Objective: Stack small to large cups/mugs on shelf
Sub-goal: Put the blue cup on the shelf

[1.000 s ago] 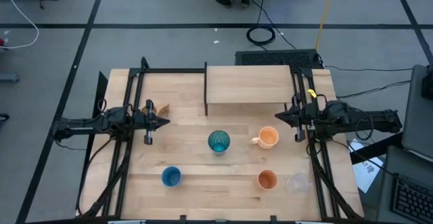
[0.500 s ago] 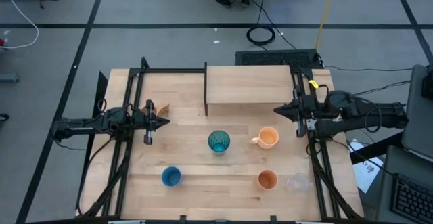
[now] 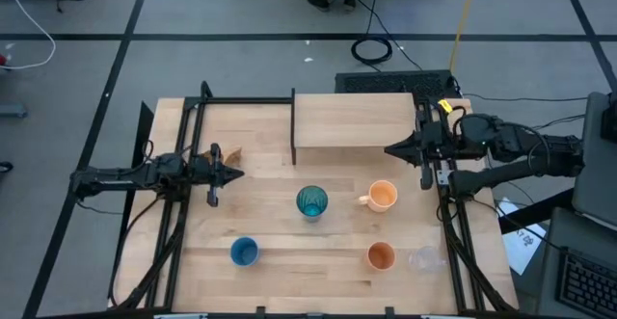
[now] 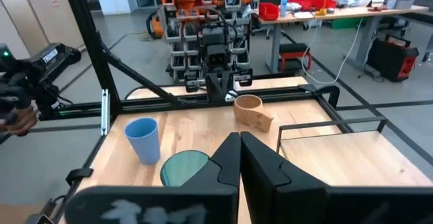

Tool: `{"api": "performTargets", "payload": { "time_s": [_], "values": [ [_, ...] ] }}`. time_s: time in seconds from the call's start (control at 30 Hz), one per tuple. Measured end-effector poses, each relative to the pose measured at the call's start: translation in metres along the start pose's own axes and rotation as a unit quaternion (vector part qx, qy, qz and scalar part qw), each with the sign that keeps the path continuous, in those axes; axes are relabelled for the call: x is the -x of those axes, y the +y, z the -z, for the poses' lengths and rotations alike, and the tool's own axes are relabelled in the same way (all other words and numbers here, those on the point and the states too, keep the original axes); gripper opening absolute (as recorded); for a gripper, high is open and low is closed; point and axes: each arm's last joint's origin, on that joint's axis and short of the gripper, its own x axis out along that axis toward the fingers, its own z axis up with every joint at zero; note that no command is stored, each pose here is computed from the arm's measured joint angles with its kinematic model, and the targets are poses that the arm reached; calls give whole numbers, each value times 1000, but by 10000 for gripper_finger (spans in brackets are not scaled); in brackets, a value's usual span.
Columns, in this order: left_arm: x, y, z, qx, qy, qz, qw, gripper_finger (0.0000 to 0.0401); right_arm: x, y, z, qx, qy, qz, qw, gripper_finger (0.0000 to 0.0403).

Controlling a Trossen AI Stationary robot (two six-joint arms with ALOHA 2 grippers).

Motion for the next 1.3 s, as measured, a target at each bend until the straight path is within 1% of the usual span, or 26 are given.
{"api": "performTargets", "payload": {
  "time_s": [0.1,0.17,0.27,0.37,0.57,0.83,0.97,1.07,1.2,1.3],
  "values": [
    [-3,0,2,4,25,-3,1000,6,-4,0,0,3,8,1,1000,0],
    [-4,0,-2,8,38,-4,999,6,-6,0,0,5,13,1,1000,0],
    [-5,0,-18,6,38,-2,999,6,-9,1,1,5,16,2,1000,0],
    [-6,-1,-33,1,56,4,998,6,-11,1,1,5,20,2,1000,0],
    [-7,-5,-81,-11,77,20,997,6,-18,1,3,6,31,3,1000,0],
    [-10,-9,-156,-31,119,32,992,7,-30,2,6,8,47,5,999,0],
    [-11,-9,-192,-35,138,24,990,24,-37,2,9,9,58,5,998,0],
    [-12,-8,-219,-61,150,8,987,42,-41,2,11,9,67,6,998,0],
    [-17,-7,-241,-94,164,-16,982,68,-48,3,13,8,78,7,997,0],
    [-25,-7,-247,-108,184,-19,977,87,-53,3,15,4,86,8,996,0]
  ]
}}
